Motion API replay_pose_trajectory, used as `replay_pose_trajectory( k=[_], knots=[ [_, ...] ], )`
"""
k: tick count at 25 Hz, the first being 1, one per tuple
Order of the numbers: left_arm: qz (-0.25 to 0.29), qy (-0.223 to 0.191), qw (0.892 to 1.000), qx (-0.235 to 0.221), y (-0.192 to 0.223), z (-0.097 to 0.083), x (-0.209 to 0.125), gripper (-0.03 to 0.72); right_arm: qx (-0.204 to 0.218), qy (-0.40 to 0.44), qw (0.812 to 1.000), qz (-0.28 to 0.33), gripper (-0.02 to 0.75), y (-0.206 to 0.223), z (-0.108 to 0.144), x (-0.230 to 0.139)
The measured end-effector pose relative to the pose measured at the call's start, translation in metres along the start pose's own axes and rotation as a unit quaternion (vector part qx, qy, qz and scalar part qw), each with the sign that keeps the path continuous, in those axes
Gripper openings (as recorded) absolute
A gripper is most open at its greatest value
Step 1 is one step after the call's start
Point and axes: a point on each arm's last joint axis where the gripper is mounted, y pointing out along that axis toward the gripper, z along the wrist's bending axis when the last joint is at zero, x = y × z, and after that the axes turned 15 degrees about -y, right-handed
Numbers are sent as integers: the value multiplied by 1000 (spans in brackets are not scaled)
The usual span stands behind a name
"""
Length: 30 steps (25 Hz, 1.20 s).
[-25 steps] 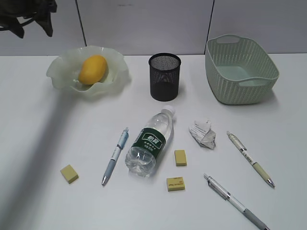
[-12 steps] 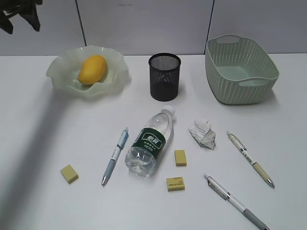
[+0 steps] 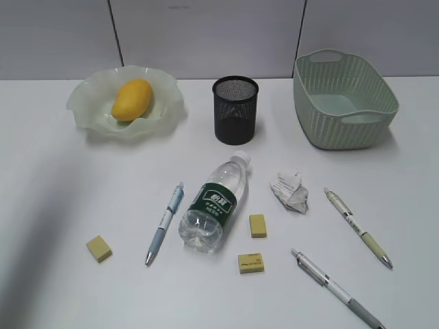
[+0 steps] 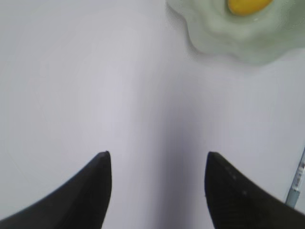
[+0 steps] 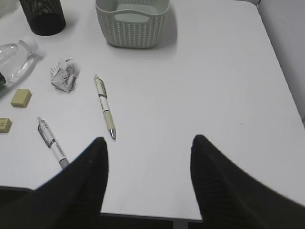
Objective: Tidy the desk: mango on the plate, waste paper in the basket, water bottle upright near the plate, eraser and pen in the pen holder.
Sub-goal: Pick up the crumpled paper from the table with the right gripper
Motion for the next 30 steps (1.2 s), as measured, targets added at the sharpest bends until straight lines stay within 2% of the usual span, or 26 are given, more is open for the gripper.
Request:
replay_pose_trajectory(
  k=[6, 10, 13, 15, 24, 30],
  knots=[
    [-53, -1, 998, -25, -61, 28, -64, 453, 0, 0, 1000, 0, 445, 0, 0, 0],
    [-110, -1, 993, -49, -100, 49, -110, 451, 0, 0, 1000, 0, 445, 0, 0, 0],
    [-159, -1, 985, -70, -124, 65, -147, 442, 0, 0, 1000, 0, 445, 0, 0, 0],
    [-208, -2, 974, -91, -143, 78, -178, 440, 0, 0, 1000, 0, 445, 0, 0, 0],
    [-299, -3, 946, -123, -152, 113, -255, 439, 0, 0, 1000, 0, 445, 0, 0, 0],
    [-334, -4, 938, -96, -129, 134, -288, 439, 0, 0, 1000, 0, 445, 0, 0, 0]
  ],
)
